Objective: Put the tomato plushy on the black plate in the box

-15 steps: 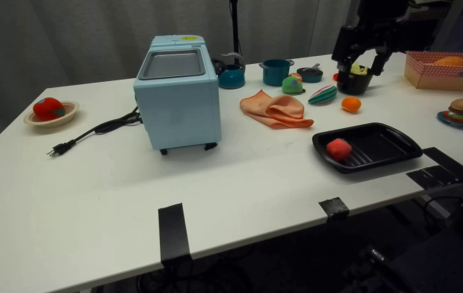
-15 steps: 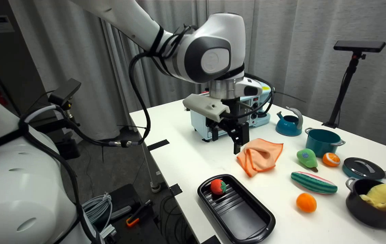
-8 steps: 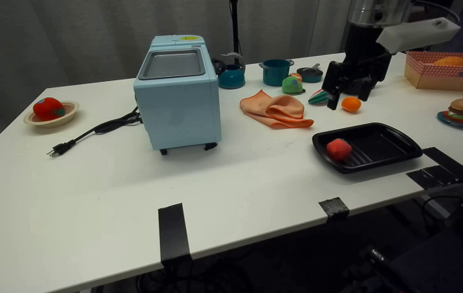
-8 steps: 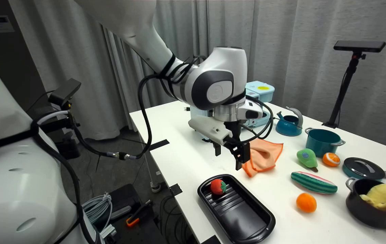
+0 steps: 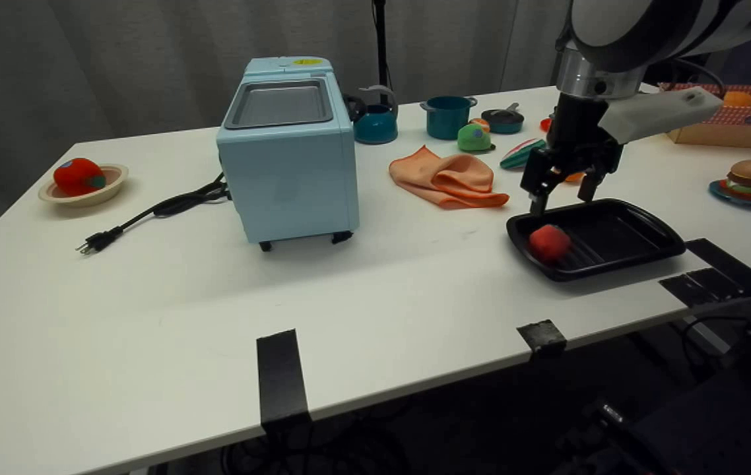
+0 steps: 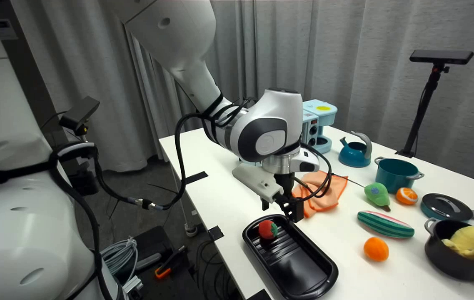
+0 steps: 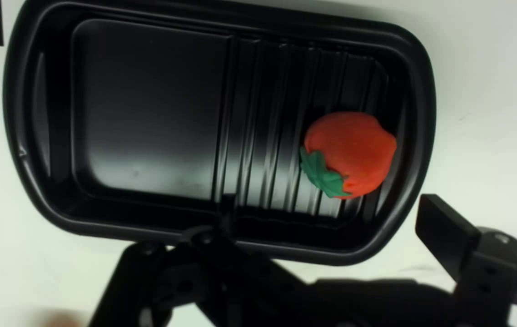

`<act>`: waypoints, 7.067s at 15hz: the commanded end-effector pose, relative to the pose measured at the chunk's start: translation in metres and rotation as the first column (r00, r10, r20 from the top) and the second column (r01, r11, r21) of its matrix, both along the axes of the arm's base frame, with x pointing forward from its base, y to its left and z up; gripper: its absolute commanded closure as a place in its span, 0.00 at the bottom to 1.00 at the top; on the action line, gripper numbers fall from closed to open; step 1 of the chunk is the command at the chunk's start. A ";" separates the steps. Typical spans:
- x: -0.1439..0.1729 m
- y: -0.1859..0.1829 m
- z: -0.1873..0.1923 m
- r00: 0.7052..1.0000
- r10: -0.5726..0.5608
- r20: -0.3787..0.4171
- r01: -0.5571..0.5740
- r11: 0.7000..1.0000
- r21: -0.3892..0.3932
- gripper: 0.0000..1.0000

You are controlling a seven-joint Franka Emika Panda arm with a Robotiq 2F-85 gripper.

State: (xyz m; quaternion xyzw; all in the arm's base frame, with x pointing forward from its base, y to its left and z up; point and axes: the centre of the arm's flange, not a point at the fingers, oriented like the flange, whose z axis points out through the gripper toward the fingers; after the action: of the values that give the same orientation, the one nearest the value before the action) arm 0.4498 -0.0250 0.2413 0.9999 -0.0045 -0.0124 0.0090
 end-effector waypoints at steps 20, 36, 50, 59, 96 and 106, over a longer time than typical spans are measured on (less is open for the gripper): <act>0.001 -0.011 -0.045 0.998 -0.034 -0.057 0.033 0.999 -0.015 0.87; 0.140 -0.023 0.121 0.970 -0.123 0.210 0.118 0.992 0.033 0.95; 0.284 -0.028 0.111 0.874 -0.184 0.450 0.223 0.974 -0.035 0.95; 0.308 -0.038 0.097 0.812 -0.231 0.535 0.331 0.939 -0.097 0.95; 0.236 -0.293 0.195 0.867 -0.228 0.444 0.461 0.706 -0.537 0.95; 0.180 -0.394 0.203 0.799 -0.352 0.487 0.593 0.591 -0.546 0.95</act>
State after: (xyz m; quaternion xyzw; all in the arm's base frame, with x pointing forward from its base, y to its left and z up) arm 0.6390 -0.3940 0.4349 0.8861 -0.2605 0.1461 0.3545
